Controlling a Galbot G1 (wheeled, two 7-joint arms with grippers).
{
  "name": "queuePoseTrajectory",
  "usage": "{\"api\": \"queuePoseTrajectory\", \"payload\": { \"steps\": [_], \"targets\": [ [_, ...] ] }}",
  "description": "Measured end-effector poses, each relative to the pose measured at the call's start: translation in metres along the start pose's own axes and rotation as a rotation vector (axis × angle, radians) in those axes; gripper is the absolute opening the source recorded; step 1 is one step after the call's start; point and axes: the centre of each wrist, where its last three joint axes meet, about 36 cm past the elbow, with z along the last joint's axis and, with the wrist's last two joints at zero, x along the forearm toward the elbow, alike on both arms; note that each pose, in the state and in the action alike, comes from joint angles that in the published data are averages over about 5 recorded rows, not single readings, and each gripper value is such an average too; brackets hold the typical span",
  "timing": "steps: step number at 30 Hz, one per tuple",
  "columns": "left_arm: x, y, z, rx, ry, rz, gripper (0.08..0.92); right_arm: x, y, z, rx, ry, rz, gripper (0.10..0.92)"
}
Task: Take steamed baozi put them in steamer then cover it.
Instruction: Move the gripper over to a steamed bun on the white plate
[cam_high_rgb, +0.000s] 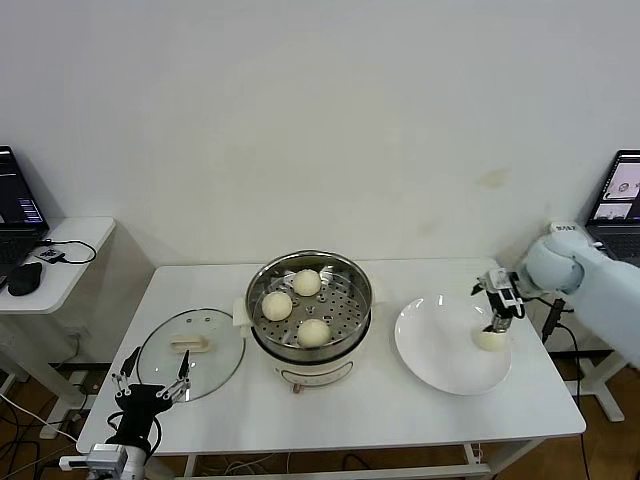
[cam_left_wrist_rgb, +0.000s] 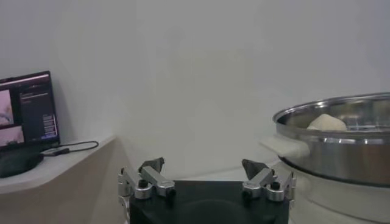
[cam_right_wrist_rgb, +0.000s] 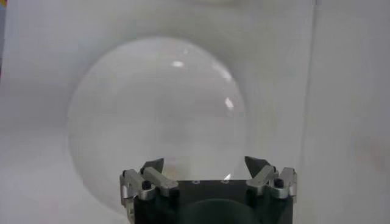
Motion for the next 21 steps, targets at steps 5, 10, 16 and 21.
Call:
{"api": "queuePoseTrajectory", "payload": {
  "steps": [5, 10, 16, 21],
  "targets": [
    [0.001, 0.002, 0.0, -0.003, 0.002, -0.004, 0.823, -0.02, 0.006, 0.008, -0.019, 0.032, -0.011, 0.823],
    [0.002, 0.003, 0.001, -0.005, 0.004, -0.008, 0.823, -0.038, 0.007, 0.011, -0.024, 0.058, -0.018, 0.823],
    [0.002, 0.004, 0.001, -0.005, 0.006, -0.011, 0.823, -0.058, 0.008, 0.011, -0.023, 0.088, -0.028, 0.819],
    [0.001, 0.004, 0.002, -0.005, 0.007, -0.013, 0.823, -0.072, 0.009, 0.011, -0.017, 0.112, -0.036, 0.807]
  ]
}}
